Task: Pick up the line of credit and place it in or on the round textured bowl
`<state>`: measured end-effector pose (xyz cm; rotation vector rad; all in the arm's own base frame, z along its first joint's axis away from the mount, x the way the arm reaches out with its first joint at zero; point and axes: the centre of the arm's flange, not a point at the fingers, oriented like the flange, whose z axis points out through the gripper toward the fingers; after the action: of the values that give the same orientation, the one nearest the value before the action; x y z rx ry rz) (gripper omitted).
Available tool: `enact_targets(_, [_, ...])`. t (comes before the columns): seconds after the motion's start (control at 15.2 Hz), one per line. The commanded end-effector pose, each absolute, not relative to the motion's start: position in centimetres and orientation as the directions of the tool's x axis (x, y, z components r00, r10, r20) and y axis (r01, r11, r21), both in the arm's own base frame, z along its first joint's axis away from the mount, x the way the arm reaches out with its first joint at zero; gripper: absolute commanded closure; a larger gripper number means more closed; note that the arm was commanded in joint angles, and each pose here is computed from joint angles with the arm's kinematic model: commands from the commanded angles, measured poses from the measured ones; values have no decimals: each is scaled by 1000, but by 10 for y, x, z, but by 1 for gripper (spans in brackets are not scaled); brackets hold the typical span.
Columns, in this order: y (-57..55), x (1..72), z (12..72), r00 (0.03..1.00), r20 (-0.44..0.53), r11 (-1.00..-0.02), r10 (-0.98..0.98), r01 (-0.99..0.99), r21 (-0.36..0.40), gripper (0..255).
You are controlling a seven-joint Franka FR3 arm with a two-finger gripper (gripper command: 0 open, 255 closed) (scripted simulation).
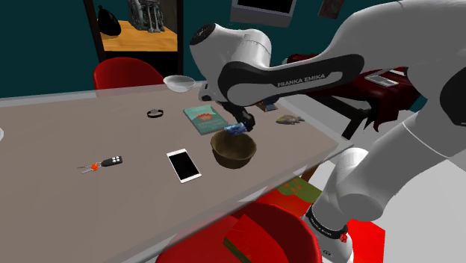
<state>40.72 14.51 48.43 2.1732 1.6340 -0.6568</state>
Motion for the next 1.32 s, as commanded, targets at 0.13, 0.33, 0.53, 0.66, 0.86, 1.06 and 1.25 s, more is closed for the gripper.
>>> enact_targets(0.13, [146,408,464,231,-551,-279,802,960,-4,255])
enact_targets(0.33, [146,408,448,231,-551,-279,802,960,-4,255])
enact_targets(0.53, [146,408,432,231,-551,-279,802,960,-4,255])
enact_targets(0.66, [146,408,422,231,-551,-279,802,960,-4,255])
enact_targets(0.86, [146,408,418,231,-551,-279,802,960,-4,255])
enact_targets(1.06, [146,408,418,231,-551,-279,802,960,-4,255])
enact_targets(1.25, [146,408,418,231,-551,-279,802,960,-4,0])
